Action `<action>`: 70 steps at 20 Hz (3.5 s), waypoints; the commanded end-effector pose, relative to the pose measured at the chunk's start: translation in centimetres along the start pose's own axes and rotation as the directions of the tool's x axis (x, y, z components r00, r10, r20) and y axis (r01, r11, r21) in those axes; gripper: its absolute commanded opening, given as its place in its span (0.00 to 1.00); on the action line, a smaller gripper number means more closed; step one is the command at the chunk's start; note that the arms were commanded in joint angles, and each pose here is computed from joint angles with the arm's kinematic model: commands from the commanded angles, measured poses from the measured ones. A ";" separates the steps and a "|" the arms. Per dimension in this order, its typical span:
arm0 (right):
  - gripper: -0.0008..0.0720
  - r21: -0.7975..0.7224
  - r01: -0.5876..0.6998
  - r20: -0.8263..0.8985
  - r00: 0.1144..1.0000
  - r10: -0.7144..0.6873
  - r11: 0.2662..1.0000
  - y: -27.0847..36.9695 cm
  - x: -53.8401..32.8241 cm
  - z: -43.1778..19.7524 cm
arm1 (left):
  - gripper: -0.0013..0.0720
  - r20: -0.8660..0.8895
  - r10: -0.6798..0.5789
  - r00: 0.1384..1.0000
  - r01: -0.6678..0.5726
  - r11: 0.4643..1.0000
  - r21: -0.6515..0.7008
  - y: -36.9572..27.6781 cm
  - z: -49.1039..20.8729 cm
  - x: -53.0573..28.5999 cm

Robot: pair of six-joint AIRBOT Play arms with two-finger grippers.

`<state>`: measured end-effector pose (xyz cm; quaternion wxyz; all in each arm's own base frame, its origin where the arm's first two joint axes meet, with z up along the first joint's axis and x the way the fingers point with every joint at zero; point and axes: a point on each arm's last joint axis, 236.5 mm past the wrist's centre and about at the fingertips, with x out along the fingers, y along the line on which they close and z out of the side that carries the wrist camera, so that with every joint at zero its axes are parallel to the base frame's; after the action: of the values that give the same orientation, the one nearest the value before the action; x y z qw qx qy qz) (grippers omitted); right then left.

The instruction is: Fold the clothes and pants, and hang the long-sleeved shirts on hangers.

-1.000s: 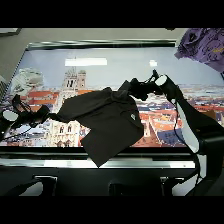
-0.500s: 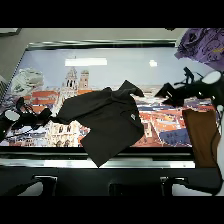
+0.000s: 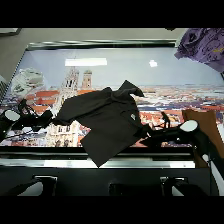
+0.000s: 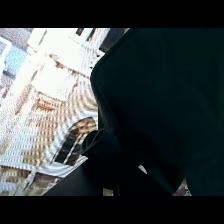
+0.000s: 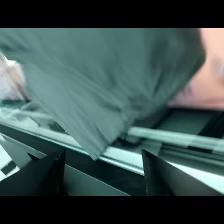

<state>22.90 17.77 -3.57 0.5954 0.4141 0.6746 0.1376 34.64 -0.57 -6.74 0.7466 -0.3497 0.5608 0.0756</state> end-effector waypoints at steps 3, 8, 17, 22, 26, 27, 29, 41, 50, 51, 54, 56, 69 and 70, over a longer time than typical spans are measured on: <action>0.76 0.059 0.023 0.035 0.999 -0.025 0.998 -0.8 3.8 -1.3 | 0.05 -0.017 0.002 1.000 -0.002 1.000 0.000 0.0 -0.4 0.0; 0.76 0.103 0.013 0.008 1.000 -0.014 0.995 -1.4 5.4 -0.7 | 0.05 -0.024 0.003 1.000 -0.003 1.000 0.001 0.1 -0.6 0.0; 0.61 0.169 -0.044 0.023 0.999 0.041 0.985 -1.7 7.6 1.2 | 0.05 -0.024 0.003 1.000 -0.003 1.000 0.001 0.1 -0.5 0.0; 0.06 0.126 -0.051 0.020 0.999 0.049 0.991 -1.8 8.0 1.4 | 0.05 -0.022 0.002 1.000 -0.002 1.000 0.002 0.0 -0.5 -0.1; 0.06 -0.029 -0.155 0.070 0.985 0.157 0.988 4.0 5.7 3.4 | 0.04 0.079 -0.044 0.996 0.036 0.994 0.100 -2.3 1.9 -3.1; 0.06 -0.122 -0.171 0.092 0.979 0.183 0.978 6.8 4.2 4.5 | 0.04 0.141 -0.066 0.988 0.046 0.989 0.143 -3.7 3.5 -5.1; 0.06 -0.342 -0.157 0.165 0.960 0.224 0.926 13.5 -0.2 6.8 | 0.04 0.286 -0.112 0.952 0.045 0.972 0.230 -6.7 7.0 -10.4; 0.06 -0.595 0.605 0.789 0.314 0.529 0.528 33.3 -42.9 -4.6 | 0.04 0.815 -0.528 0.237 -0.077 0.826 0.558 -19.1 0.9 -55.4; 0.06 -0.564 0.558 0.821 0.307 0.481 0.608 32.8 -42.6 -2.3 | 0.04 0.834 -0.292 0.468 -0.115 0.915 0.386 -13.3 2.0 -48.6; 0.06 -0.559 0.542 0.829 0.360 0.427 0.628 32.7 -40.3 0.7 | 0.04 0.812 -0.258 0.524 -0.120 0.921 0.370 -13.0 3.6 -45.9; 0.06 -0.503 0.503 0.821 0.533 0.205 0.703 30.3 -31.1 10.9 | 0.04 0.695 -0.133 0.706 -0.138 0.937 0.320 -11.2 8.1 -35.7; 0.06 -0.462 0.479 0.768 0.636 0.068 0.746 27.8 -23.9 17.4 | 0.04 0.597 -0.052 0.801 -0.161 0.941 0.298 -9.7 11.2 -27.5; 0.22 -0.152 0.204 0.429 0.895 -0.121 0.967 14.0 4.9 32.1 | 0.05 0.265 0.039 0.964 -0.103 0.968 0.229 -7.2 15.3 2.7; 0.31 -0.150 0.203 0.420 0.899 -0.124 0.968 13.9 5.1 31.9 | 0.11 0.253 0.036 0.967 -0.095 0.970 0.223 -7.2 15.0 3.0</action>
<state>58.16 18.95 -3.39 0.7949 0.2812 0.5341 0.0614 50.88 3.73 -1.48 0.8587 -0.2102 0.4598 0.0836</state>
